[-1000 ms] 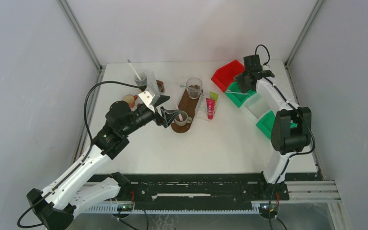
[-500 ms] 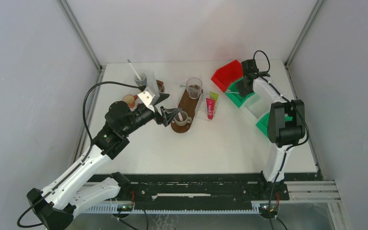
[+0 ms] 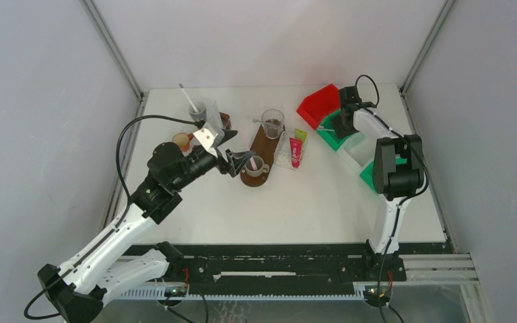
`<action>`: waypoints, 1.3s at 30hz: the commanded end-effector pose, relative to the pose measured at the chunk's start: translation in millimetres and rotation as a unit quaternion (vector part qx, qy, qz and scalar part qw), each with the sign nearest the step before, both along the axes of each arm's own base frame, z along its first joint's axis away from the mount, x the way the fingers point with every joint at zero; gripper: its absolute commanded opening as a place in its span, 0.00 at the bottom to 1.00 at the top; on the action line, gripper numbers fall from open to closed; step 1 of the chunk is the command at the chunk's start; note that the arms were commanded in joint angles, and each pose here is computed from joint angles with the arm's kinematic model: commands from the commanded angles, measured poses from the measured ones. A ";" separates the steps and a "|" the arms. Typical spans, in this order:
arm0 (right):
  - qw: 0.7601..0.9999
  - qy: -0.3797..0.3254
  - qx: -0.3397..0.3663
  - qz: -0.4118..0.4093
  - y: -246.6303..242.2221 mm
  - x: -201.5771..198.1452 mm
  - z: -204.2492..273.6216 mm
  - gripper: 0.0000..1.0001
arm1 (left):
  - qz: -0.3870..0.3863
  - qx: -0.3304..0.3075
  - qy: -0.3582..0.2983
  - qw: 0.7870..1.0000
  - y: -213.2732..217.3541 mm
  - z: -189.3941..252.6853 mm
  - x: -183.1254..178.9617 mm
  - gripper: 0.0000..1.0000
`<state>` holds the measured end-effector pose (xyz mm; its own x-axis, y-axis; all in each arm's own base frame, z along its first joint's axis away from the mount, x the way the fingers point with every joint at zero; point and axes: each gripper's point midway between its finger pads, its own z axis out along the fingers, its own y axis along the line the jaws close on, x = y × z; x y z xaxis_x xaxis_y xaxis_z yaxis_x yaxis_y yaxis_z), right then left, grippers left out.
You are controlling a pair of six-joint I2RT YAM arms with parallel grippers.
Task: Prepare toiletry sets of a toothbrush and toothpaste on the tray
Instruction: Pick up the toothbrush from the storage box.
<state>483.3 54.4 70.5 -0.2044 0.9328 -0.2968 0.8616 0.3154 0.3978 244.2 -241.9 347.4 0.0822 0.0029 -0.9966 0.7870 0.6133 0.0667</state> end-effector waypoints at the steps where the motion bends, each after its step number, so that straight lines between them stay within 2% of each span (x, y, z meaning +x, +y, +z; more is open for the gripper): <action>1: 0.999 -0.035 0.014 -0.023 -0.3 20.5 15.9 0.44 | 0.003 -0.007 -0.027 1.000 0.5 7.1 0.1 0.78; 19: 0.997 -0.031 0.033 -0.059 2.4 34.9 -8.3 0.44 | 0.005 -0.002 -0.029 1.000 1.0 3.4 0.8 0.78; 26: 0.996 -0.028 0.036 -0.070 0.8 37.9 -20.5 0.40 | 0.006 0.003 -0.031 1.000 0.7 1.2 0.6 0.79; 34: 0.995 -0.043 0.044 -0.075 0.7 41.4 -20.4 0.21 | 0.008 0.007 -0.030 0.999 0.3 -0.6 1.3 0.79; 39: 0.993 -0.083 0.044 -0.073 -3.8 41.0 -2.1 0.07 | 0.008 0.008 -0.030 0.999 0.1 -0.5 1.6 0.79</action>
